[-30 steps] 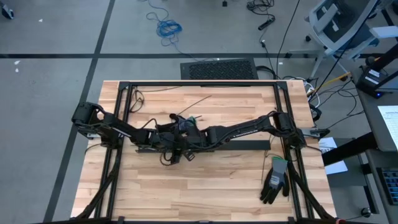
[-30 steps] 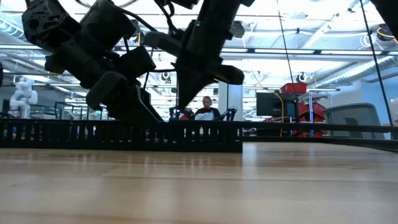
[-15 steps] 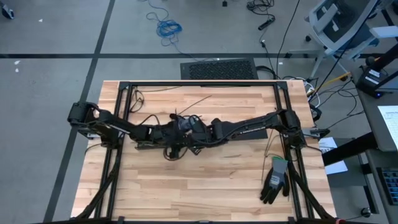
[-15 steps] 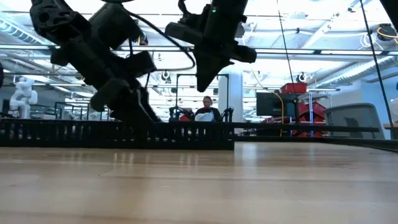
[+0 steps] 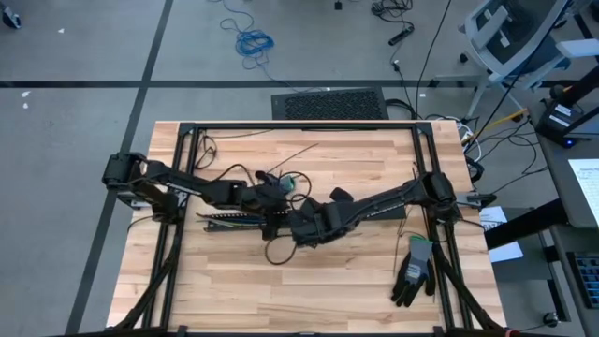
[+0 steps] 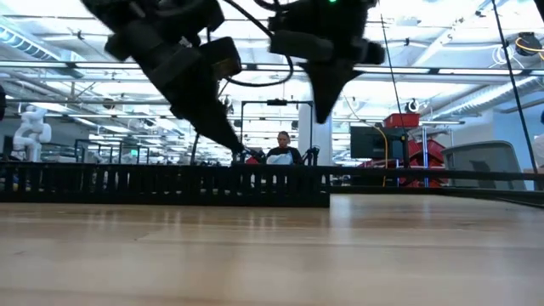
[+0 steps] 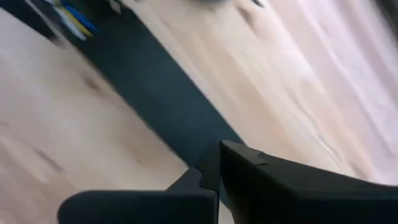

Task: Ziptie cables
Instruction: Close the black cable duct lid

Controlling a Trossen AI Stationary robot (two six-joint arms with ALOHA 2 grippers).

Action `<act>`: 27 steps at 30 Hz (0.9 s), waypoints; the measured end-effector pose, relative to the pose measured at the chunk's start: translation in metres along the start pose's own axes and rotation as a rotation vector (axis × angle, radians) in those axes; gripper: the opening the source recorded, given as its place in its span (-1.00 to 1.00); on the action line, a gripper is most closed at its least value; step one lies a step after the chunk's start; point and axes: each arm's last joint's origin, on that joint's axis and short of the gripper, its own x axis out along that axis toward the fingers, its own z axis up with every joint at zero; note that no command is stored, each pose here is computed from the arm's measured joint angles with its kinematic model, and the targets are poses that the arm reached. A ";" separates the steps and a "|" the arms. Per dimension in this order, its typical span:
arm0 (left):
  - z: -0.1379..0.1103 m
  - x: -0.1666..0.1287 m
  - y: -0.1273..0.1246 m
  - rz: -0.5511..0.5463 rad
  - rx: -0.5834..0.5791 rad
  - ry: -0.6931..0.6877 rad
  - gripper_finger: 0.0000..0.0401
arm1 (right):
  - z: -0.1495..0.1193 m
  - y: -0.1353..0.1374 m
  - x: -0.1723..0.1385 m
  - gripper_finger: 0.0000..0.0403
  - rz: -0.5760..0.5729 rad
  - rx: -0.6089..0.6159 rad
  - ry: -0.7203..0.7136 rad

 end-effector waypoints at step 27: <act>-0.037 -0.065 0.001 -0.008 -0.166 0.268 0.32 | -0.023 -0.011 -0.025 -1.00 -0.162 -0.047 -0.029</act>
